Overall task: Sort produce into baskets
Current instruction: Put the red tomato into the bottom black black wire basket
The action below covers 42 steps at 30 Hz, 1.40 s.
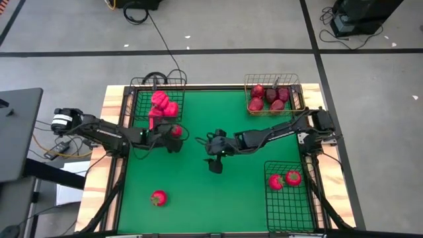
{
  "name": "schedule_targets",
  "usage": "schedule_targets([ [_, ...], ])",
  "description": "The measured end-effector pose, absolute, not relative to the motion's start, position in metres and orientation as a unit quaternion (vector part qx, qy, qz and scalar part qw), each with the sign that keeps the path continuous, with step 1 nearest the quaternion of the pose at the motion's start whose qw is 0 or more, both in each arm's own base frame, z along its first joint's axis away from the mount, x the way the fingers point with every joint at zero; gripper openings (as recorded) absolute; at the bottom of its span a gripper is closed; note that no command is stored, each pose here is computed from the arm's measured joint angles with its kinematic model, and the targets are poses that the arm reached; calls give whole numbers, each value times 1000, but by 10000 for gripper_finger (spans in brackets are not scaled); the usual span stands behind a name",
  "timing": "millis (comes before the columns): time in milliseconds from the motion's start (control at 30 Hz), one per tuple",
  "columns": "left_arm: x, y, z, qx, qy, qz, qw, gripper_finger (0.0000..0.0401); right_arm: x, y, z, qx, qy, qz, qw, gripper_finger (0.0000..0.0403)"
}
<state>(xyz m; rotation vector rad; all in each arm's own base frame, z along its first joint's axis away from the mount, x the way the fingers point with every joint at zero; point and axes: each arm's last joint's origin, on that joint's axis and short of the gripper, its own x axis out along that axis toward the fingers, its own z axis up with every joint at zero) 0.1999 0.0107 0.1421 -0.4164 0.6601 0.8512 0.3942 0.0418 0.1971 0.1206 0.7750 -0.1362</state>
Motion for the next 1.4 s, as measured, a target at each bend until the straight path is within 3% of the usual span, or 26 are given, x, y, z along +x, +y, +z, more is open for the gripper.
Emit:
schedule_targets([
  [200, 216, -10, 156, -150, 263, 302, 904, 302, 383, 53, 224, 82, 358, -24, 930, 350],
  [333, 225, -25, 168, -152, 215, 220, 939, 304, 373, 75, 236, -23, 352, 20, 935, 350],
  [533, 234, -39, 186, -158, 142, 115, 970, 305, 366, 98, 239, -162, 333, -8, 929, 350],
  [800, 241, -46, 187, -182, 123, 36, 975, 305, 371, 109, 253, -247, 259, -52, 932, 351],
  [1100, 257, -53, 177, -241, 141, -21, 960, 305, 368, 114, 246, -328, 279, 66, 900, 374],
  [1400, 282, -61, 187, -232, 142, -66, 960, 305, 368, 116, 247, -345, 270, 82, 895, 399],
])
